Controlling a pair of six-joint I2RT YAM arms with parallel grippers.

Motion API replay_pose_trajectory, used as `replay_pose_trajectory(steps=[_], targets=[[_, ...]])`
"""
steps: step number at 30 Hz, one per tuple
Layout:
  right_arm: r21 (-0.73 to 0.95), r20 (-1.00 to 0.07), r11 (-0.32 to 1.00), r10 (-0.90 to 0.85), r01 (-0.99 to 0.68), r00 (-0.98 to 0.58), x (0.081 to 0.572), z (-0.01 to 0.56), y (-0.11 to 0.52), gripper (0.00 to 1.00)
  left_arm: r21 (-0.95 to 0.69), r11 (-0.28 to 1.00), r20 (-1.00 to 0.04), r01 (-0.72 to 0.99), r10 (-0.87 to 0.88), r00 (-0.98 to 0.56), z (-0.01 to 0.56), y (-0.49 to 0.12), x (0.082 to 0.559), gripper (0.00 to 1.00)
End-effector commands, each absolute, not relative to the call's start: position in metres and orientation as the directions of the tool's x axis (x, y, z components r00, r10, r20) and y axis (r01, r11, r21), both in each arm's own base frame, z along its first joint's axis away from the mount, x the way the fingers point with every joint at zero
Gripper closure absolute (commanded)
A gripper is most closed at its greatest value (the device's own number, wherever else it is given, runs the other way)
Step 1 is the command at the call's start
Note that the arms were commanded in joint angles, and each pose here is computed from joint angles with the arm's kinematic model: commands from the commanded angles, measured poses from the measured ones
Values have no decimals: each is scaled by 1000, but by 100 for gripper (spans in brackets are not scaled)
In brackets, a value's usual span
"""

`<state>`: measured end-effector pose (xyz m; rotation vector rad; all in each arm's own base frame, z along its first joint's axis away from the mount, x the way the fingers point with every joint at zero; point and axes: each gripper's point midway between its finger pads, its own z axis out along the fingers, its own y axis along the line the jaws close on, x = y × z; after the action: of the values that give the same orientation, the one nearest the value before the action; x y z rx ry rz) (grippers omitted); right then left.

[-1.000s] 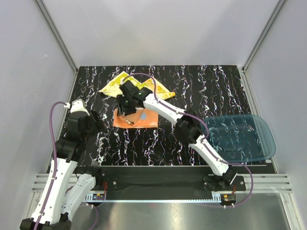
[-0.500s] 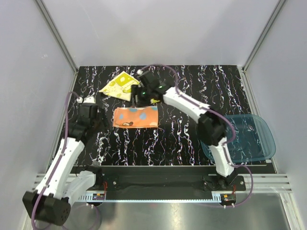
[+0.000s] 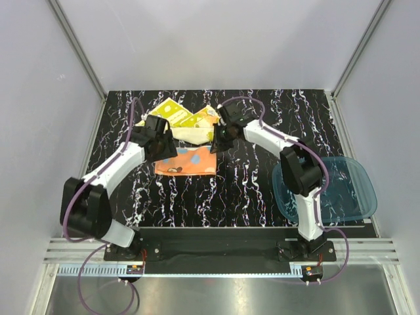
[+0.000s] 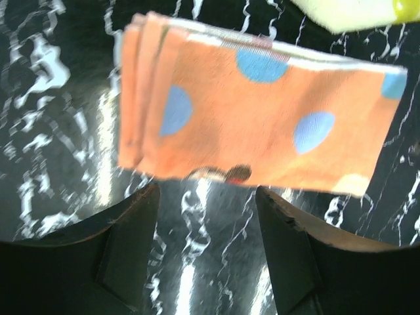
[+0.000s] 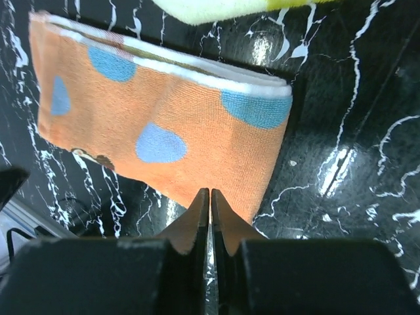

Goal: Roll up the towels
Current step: Fold the towel

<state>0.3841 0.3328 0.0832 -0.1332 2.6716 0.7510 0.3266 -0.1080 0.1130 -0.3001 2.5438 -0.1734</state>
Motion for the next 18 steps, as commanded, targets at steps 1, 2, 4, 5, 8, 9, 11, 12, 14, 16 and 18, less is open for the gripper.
replay_pose_trajectory(steps=[1,2,4,5,8,9,11,12,14,16,18], targets=[[516,-358,824,-40,-233,-933,379,76,345,91,-226,960,-537,-168,-267,-801,109,-124,359,35],[517,-348,824,-45,-231,-937,377,71,345,92,-222,961,-534,-166,-263,-803,105,-125,362,35],[510,-319,830,-62,-226,-946,372,56,343,94,-201,966,-512,-165,-247,-823,88,-126,367,36],[506,-303,834,-65,-219,-951,369,49,341,95,-188,967,-501,-170,-244,-830,82,-125,368,35],[487,-260,851,-73,-196,-963,354,25,332,98,-128,970,-468,-209,-245,-849,59,-114,371,36],[485,-255,854,-69,-189,-964,352,21,329,99,-104,968,-472,-228,-250,-846,54,-108,372,36],[484,-218,861,-55,-157,-974,339,4,323,100,-82,965,-468,-251,-260,-845,45,-101,373,36],[492,-209,858,-49,-148,-977,335,3,321,100,-66,962,-475,-264,-263,-840,44,-96,375,36],[494,-173,863,-20,-104,-985,322,-10,314,100,-42,958,-473,-285,-270,-838,40,-88,377,36],[517,-168,853,11,-79,-986,317,-8,315,100,-2,949,-483,-315,-277,-831,37,-75,381,36],[523,-146,850,24,-56,-989,303,-9,311,100,41,937,-489,-348,-285,-825,36,-62,381,37]])
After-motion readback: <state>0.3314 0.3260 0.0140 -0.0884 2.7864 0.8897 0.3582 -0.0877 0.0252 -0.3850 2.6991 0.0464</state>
